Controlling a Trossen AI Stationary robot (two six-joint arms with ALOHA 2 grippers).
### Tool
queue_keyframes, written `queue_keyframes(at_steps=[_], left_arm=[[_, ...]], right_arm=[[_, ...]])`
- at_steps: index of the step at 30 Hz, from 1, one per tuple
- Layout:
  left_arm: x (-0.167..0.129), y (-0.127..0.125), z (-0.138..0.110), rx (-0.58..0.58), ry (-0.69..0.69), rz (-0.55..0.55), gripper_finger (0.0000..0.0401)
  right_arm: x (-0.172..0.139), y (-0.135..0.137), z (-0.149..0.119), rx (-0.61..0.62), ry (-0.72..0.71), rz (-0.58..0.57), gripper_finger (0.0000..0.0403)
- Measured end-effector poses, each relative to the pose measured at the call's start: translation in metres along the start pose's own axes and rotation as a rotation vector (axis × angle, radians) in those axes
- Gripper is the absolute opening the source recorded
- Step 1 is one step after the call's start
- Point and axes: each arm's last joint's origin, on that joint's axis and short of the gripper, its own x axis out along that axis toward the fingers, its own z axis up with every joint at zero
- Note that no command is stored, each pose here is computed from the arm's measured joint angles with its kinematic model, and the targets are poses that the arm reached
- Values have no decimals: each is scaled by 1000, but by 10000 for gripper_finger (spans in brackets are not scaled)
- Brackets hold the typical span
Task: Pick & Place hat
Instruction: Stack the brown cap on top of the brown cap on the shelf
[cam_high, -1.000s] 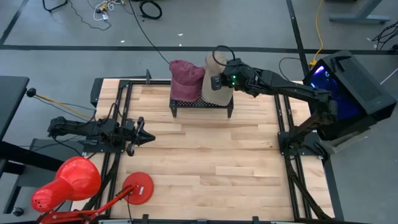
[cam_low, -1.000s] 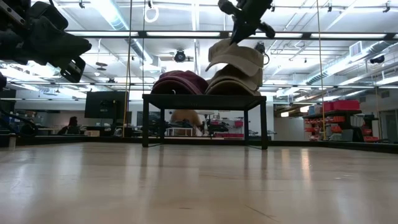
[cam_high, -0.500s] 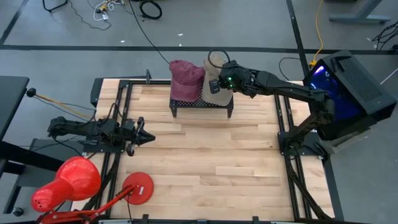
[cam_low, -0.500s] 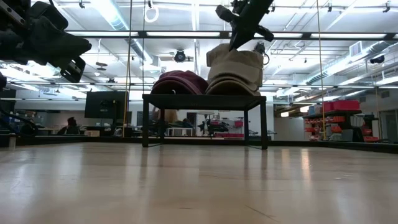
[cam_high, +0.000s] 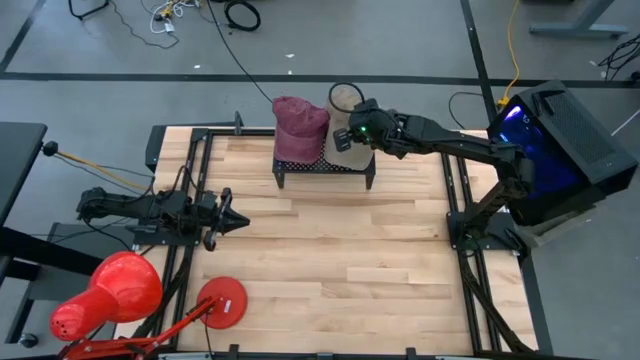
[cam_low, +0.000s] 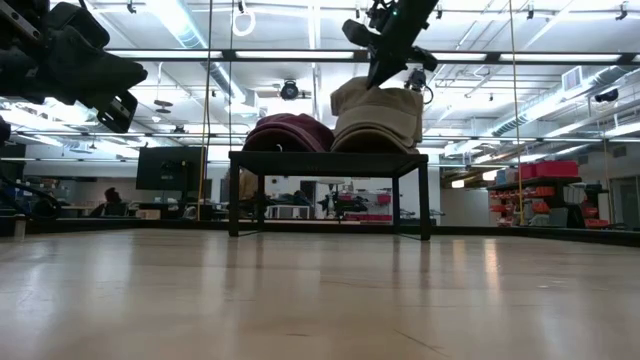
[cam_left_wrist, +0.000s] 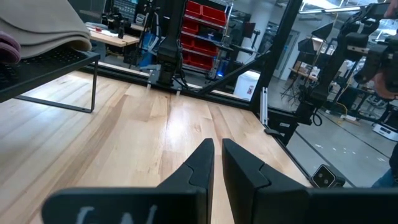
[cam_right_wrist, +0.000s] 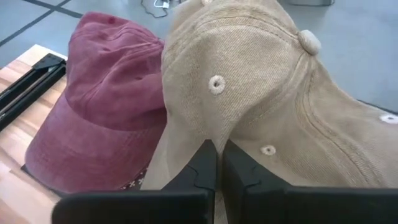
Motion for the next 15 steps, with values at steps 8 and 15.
queue_keyframes(at_steps=[8,15], left_arm=[[0,0,0,0,0,0,39],[0,0,0,0,0,0,39]], right_arm=[[0,0,0,5,-11,-16,9],[0,-1,1,9,-35,-42,9]])
